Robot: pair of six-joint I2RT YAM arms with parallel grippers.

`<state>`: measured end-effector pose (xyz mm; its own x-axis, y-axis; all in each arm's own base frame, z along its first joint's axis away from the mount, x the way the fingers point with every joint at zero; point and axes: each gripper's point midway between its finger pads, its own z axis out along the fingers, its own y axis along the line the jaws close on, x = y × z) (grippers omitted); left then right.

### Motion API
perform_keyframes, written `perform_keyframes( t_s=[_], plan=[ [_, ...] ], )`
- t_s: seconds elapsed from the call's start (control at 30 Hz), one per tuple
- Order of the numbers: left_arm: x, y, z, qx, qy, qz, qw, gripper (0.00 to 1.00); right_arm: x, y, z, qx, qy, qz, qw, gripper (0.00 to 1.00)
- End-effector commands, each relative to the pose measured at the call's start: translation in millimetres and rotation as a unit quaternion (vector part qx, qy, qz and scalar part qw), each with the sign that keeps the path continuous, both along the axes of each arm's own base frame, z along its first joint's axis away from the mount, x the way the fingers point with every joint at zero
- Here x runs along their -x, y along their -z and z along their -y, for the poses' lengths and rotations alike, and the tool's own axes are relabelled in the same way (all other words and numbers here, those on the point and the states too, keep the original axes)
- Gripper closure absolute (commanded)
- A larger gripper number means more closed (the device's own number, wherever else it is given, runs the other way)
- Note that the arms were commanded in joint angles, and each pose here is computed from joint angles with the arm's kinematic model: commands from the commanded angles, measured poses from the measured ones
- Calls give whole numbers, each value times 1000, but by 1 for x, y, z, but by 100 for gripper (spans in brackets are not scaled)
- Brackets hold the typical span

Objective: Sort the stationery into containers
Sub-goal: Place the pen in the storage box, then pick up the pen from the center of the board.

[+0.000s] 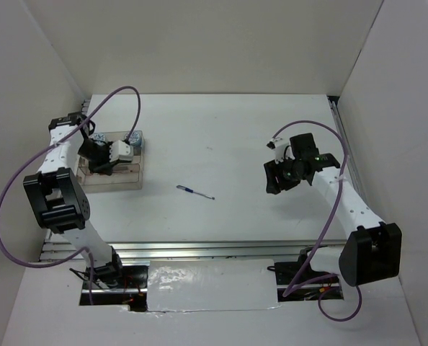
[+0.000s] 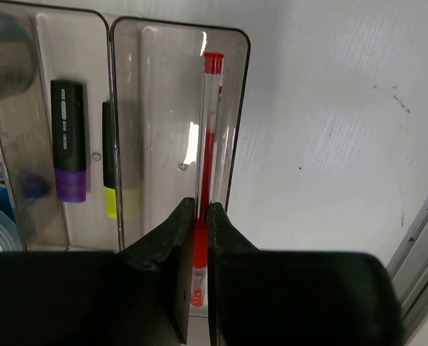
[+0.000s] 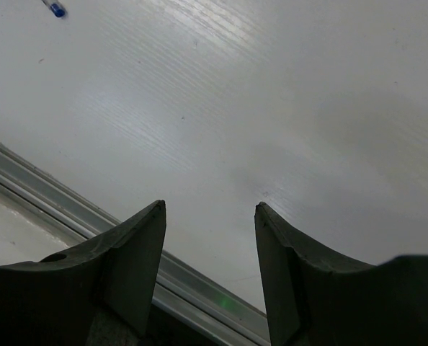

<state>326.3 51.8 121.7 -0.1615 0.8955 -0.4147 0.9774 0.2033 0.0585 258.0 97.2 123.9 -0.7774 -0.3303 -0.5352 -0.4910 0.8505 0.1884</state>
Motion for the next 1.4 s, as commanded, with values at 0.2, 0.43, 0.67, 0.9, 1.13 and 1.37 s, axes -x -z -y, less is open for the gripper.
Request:
perform_keyframes(
  t_s=[0.2, 0.43, 0.67, 0.9, 1.13, 1.37],
  plan=[
    [-14, 29, -17, -39, 18, 5, 999, 66, -8, -4, -2, 9, 2, 5, 1000, 40],
    [-33, -16, 5, -14, 20, 39, 999, 52, -7, -5, -2, 10, 2, 8, 1000, 40],
    [-19, -84, 162, 129, 78, 82, 985, 51, -8, -5, -2, 9, 4, 8, 1000, 40],
    [10, -47, 280, 149, 151, 42, 976, 47, -8, -9, 3, -9, 21, 3, 1000, 39],
    [27, 22, 326, 103, 168, -9, 980, 44, -7, -9, 16, -16, 41, 3, 999, 39],
    [29, 67, 325, 57, 167, -44, 983, 44, -6, -10, 19, -23, 43, 5, 999, 39]
  ],
)
